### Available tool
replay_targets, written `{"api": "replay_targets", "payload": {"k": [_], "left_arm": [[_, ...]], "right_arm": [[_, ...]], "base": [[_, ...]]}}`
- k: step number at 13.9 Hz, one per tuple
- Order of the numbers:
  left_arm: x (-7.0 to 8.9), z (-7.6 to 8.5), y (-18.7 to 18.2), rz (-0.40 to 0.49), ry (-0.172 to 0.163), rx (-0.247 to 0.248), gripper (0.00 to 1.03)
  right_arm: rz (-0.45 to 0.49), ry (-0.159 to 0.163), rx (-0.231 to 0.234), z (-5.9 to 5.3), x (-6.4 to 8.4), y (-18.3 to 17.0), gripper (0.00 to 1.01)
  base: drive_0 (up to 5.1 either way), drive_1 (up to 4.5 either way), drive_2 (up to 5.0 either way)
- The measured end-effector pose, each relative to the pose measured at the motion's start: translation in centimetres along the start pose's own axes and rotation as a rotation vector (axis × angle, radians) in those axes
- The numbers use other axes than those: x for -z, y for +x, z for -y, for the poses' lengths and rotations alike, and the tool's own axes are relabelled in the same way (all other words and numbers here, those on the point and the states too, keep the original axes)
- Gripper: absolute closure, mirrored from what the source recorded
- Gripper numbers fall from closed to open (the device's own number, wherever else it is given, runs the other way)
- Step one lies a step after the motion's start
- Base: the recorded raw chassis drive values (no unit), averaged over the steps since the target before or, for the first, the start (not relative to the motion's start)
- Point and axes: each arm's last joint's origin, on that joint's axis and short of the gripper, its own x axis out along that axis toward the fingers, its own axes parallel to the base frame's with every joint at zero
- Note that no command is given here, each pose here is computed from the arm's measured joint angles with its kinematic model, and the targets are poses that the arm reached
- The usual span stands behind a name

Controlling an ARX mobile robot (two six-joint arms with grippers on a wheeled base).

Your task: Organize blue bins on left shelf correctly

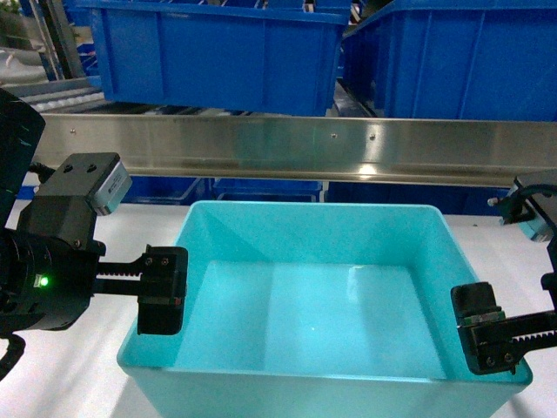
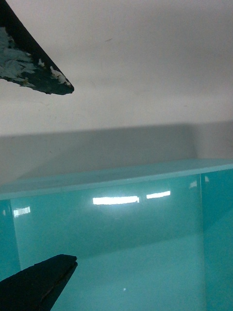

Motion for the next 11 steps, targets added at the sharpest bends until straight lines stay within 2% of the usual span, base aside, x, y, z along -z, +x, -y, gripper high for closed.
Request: {"api": "replay_targets", "payload": {"k": [5, 11], "left_arm": [[1.1, 0.7, 1.2, -0.041, 0.019, 0.003, 0.05], [1.9, 1.0, 1.9, -0.062, 0.022, -0.009, 0.05]], "right_arm": [[-0.003, 0.000, 0.010, 0.0, 0.2, 0.4, 0.03], [-0.018, -0.002, 0.010, -0.1, 0.5, 0.8, 0.03]], "base": [[0.0, 0.00, 0.0], [0.0, 0.00, 0.0]]}}
